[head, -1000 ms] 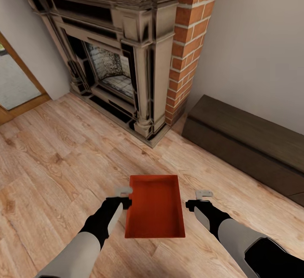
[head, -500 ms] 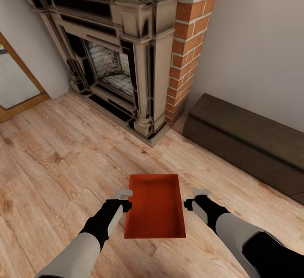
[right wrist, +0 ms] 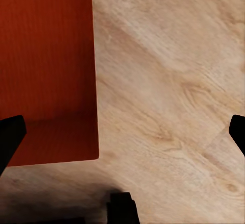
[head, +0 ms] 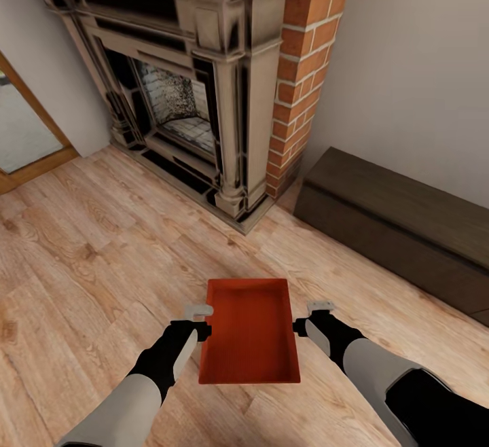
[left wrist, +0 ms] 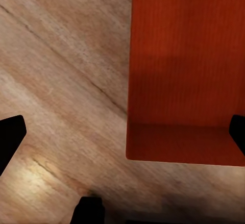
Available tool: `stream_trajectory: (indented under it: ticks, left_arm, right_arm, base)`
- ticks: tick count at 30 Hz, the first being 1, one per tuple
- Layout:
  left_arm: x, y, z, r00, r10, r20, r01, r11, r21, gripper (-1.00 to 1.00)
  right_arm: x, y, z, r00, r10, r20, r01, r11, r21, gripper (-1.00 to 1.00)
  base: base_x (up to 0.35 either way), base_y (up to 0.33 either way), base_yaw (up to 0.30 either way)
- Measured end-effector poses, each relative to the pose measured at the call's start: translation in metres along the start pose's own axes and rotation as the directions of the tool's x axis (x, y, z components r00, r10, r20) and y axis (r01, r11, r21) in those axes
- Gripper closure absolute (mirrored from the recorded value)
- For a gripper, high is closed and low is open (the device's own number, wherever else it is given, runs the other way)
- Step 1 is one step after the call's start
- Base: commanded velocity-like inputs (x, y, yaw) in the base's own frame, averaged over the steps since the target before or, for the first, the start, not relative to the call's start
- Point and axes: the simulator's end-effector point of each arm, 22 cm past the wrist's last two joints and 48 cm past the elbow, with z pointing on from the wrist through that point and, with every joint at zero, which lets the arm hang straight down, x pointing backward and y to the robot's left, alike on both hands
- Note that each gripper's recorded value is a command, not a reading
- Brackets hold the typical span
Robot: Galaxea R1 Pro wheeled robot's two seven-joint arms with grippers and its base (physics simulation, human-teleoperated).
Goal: Move the two storage containers from the living room to the garage. In the garage, place one container on the floor and stack the other container on top of it (either order is fine).
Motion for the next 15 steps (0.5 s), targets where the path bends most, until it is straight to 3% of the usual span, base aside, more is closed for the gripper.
stream_trajectory:
  ticks: [15]
  left_arm:
    - [0.007, -0.001, 0.025, 1.000, 0.003, 0.000, -0.003, 1.000, -0.002, -1.00]
  right_arm:
    - [0.000, 0.004, 0.025, 1.000, 0.006, 0.020, -0.006, 1.000, 0.000, -1.00]
  base:
    - [0.000, 0.000, 0.000]
